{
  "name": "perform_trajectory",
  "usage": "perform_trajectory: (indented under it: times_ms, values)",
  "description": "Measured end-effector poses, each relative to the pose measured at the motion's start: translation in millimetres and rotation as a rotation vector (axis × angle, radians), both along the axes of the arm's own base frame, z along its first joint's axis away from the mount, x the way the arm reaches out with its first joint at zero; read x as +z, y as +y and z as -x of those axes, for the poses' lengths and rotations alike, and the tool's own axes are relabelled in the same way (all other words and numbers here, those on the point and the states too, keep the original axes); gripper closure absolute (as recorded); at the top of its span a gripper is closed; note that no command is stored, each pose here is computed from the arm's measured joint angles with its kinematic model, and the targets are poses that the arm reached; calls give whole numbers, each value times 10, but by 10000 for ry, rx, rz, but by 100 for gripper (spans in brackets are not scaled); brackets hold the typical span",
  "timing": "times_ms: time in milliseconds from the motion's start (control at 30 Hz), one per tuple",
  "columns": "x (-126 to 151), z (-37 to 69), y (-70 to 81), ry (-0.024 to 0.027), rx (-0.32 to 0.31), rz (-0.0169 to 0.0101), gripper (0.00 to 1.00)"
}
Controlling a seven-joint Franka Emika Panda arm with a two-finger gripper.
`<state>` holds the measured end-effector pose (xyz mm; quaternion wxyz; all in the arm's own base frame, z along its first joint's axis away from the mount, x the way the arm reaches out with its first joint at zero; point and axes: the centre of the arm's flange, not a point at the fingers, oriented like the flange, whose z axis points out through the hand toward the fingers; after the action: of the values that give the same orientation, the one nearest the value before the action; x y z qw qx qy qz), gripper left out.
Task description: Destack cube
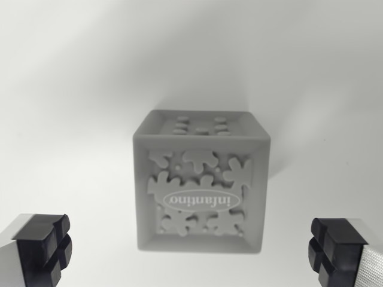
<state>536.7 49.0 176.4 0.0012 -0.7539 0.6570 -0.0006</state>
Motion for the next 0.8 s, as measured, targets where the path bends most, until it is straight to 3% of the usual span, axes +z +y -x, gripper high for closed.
perform_trajectory:
  times_ms: [800]
  values:
    - [990, 10, 0, -11, 14, -16, 0]
